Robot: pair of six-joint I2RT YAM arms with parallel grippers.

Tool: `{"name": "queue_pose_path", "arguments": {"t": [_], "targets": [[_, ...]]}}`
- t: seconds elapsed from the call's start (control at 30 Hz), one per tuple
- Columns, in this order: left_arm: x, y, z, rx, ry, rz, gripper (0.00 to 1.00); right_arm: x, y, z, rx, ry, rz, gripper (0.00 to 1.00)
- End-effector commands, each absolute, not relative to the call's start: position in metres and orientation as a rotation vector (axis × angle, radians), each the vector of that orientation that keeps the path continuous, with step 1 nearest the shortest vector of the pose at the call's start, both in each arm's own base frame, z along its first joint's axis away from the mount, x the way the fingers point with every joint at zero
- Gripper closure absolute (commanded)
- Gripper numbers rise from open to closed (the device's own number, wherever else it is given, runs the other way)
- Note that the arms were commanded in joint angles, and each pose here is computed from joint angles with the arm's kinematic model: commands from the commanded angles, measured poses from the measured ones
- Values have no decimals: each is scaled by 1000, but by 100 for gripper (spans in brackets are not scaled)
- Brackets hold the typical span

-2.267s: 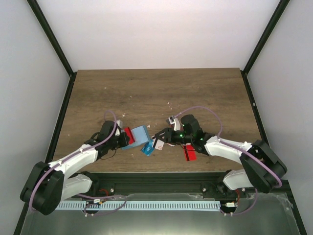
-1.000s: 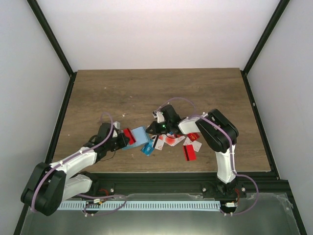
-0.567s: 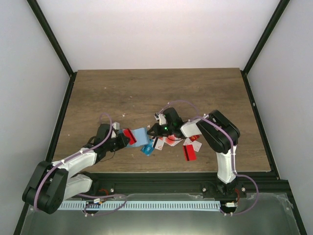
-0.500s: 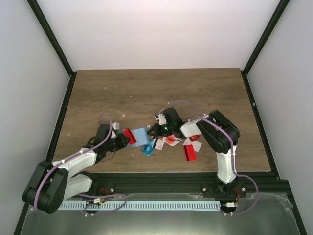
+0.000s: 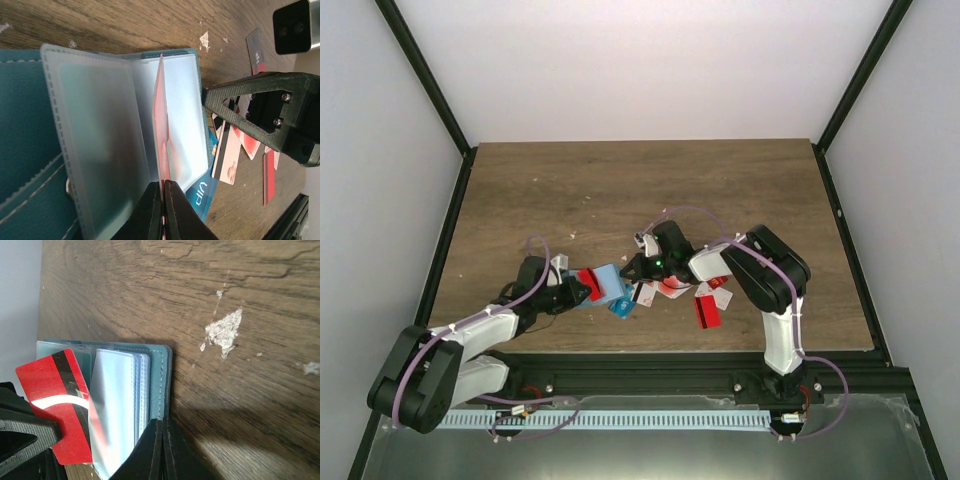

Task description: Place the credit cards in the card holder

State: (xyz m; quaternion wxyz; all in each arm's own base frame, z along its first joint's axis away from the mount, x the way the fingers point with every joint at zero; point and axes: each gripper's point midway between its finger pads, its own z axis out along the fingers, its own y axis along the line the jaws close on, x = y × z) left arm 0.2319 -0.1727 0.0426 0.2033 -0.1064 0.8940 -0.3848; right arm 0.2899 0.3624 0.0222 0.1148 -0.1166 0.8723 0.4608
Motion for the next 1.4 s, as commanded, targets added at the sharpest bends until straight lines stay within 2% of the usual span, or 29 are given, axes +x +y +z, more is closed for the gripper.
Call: {"name": "queue_pose_path", "arguments": {"t": [0.0,0.9,1.37], "targets": [[221,-167,29,-321,2548,-1057,96,267,354,-6,-330,2689,1317,98],[200,-167,-2,-478,2753,-1085,96,268,357,-4,-331,2669,1349,99],[214,-176,1,-332,2765,-1103,96,268,362,1,-391,2654,1369,99]]}}
